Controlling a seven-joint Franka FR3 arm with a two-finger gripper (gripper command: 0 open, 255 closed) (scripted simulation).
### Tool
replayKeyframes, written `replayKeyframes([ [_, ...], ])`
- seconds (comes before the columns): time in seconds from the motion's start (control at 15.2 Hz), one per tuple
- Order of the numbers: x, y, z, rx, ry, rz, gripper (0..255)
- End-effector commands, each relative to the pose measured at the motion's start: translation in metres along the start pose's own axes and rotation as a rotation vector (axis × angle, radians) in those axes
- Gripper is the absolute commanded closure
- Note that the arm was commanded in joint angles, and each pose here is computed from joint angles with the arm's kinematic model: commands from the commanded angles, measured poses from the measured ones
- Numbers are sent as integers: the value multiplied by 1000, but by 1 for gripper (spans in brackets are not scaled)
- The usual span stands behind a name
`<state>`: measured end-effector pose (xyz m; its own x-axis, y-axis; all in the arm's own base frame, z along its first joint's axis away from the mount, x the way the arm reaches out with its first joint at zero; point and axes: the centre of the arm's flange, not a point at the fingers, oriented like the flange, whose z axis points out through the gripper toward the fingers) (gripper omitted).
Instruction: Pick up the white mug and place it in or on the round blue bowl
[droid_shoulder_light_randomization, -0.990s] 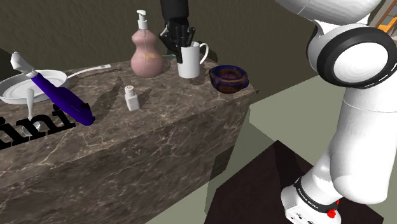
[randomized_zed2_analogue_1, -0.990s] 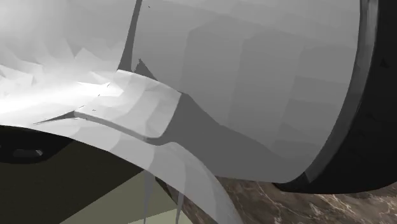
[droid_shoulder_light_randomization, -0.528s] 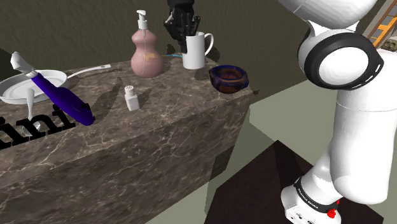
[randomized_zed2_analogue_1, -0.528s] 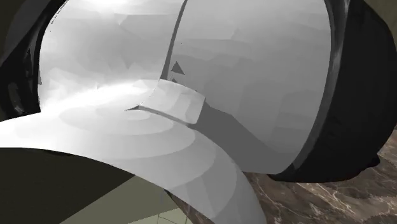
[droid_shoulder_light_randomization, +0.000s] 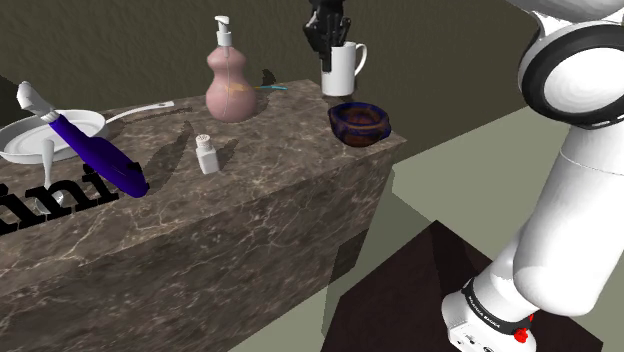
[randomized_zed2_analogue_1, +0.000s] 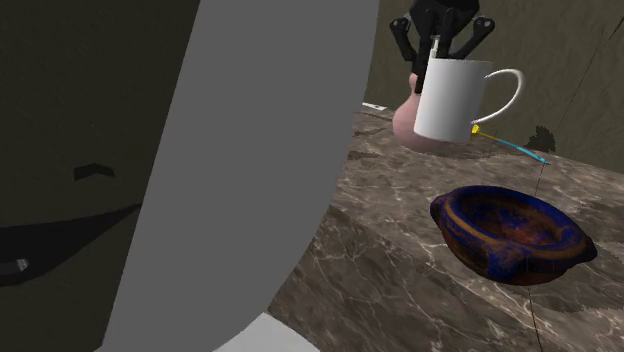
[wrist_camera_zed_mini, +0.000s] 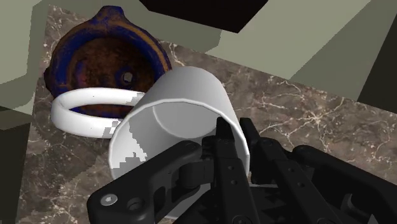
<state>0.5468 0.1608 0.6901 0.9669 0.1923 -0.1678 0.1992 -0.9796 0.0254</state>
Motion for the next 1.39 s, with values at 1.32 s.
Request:
replayKeyframes([
  [1.32,-23,143,54,0,0,-1,255],
])
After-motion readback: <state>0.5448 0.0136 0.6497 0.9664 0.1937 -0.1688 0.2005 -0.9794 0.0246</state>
